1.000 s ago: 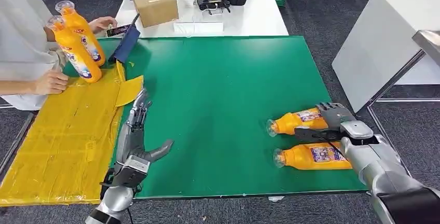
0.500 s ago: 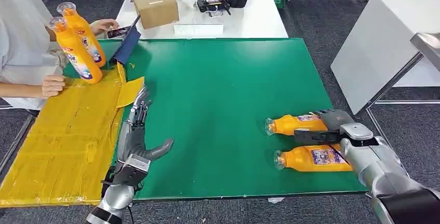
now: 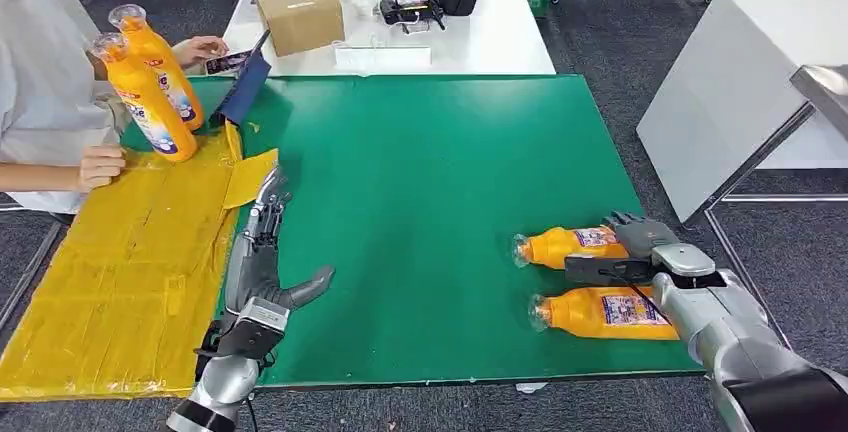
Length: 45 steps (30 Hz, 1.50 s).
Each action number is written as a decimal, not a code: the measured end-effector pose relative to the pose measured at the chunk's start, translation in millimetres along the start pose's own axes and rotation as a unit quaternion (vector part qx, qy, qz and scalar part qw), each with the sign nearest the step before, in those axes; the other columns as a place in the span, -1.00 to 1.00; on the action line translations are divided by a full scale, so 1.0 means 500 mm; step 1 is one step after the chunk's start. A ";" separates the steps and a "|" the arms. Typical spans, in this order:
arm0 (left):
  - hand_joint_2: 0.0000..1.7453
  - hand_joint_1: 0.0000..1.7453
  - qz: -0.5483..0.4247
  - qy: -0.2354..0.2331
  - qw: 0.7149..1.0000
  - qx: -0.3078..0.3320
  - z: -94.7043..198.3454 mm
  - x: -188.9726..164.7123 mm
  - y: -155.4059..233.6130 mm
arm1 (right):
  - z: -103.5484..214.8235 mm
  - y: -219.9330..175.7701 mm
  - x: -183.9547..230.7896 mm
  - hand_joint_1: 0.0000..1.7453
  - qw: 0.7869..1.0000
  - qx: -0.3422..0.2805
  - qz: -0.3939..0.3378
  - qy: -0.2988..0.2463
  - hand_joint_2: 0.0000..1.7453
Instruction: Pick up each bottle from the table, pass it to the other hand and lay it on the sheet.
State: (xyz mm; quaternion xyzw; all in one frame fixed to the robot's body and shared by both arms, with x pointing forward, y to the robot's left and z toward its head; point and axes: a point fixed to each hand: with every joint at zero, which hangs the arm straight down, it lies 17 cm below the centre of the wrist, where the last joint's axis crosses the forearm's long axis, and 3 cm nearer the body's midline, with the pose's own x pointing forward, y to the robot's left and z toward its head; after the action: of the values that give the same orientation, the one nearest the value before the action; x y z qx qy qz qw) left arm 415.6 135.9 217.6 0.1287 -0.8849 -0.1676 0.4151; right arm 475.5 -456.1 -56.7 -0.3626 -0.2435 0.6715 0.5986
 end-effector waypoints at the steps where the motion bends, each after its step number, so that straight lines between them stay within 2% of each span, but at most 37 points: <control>1: 1.00 -1.00 0.000 0.000 1.000 0.000 0.000 0.000 0.000 | 0.000 0.001 0.000 -1.00 1.000 0.000 0.000 0.000 1.00; 2: 1.00 -1.00 0.000 0.000 1.000 0.000 0.000 0.000 0.000 | 0.000 0.001 0.001 -1.00 1.000 0.001 0.000 0.000 1.00; 3: 1.00 -1.00 0.000 0.000 1.000 0.000 0.000 0.000 0.000 | 0.000 0.002 0.001 -0.74 1.000 0.001 0.000 0.000 1.00; 4: 1.00 -1.00 0.000 0.000 1.000 0.000 0.000 0.000 0.000 | 0.000 0.002 0.001 0.98 1.000 0.001 0.000 0.000 1.00; 10: 1.00 -1.00 0.000 0.000 1.000 -0.001 0.000 0.000 -0.001 | 0.000 0.006 0.004 1.00 1.000 -0.005 0.000 0.000 1.00; 13: 1.00 -1.00 -0.002 0.009 1.000 -0.002 0.003 -0.005 -0.002 | -0.004 -0.018 0.018 1.00 0.999 -0.050 -0.004 -0.003 1.00; 15: 1.00 -1.00 -0.007 0.016 1.000 -0.013 0.005 -0.006 -0.010 | -0.006 -0.067 0.036 1.00 0.994 -0.108 -0.017 -0.003 1.00; 19: 1.00 -1.00 -0.019 0.017 0.999 -0.035 0.005 0.013 -0.026 | 0.011 -0.157 0.106 1.00 0.970 -0.229 -0.079 -0.022 1.00; 21: 1.00 -1.00 -0.026 0.015 0.999 -0.041 0.004 0.022 -0.028 | 0.034 -0.220 0.152 1.00 0.946 -0.291 -0.133 -0.045 1.00; 25: 1.00 -1.00 -0.030 0.012 0.999 -0.044 0.004 0.034 -0.029 | 0.067 -0.287 0.208 1.00 0.917 -0.342 -0.193 -0.070 1.00; 27: 1.00 -1.00 -0.035 0.012 0.998 -0.051 0.007 0.036 -0.034 | 0.117 -0.342 0.247 1.00 0.883 -0.389 -0.245 -0.099 1.00; 30: 1.00 -1.00 -0.039 0.010 0.998 -0.057 0.009 0.044 -0.045 | 0.222 -0.424 0.306 1.00 0.810 -0.466 -0.324 -0.150 1.00; 32: 1.00 -1.00 -0.038 0.008 0.997 -0.060 0.011 0.051 -0.055 | 0.318 -0.470 0.338 1.00 0.740 -0.510 -0.396 -0.187 1.00; 35: 1.00 -1.00 -0.037 0.010 0.998 -0.059 0.015 0.053 -0.059 | 0.409 -0.501 0.388 1.00 0.651 -0.500 -0.507 -0.260 1.00; 37: 1.00 -1.00 -0.028 0.012 0.998 -0.055 0.014 0.054 -0.058 | 0.444 -0.508 0.453 1.00 0.611 -0.451 -0.561 -0.328 1.00; 40: 1.00 -1.00 -0.020 0.013 0.998 -0.051 0.010 0.055 -0.056 | 0.487 -0.512 0.536 1.00 0.586 -0.414 -0.577 -0.390 1.00; 45: 1.00 -1.00 -0.016 0.011 0.998 -0.053 0.010 0.059 -0.060 | 0.516 -0.518 0.578 1.00 0.568 -0.400 -0.585 -0.417 1.00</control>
State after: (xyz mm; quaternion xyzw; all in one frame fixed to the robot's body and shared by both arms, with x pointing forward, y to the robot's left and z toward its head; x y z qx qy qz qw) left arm 396.0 98.8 223.2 0.1228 -0.8678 -0.2195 0.4285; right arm 431.5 -102.6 243.6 -0.0234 -0.8691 0.0850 0.4867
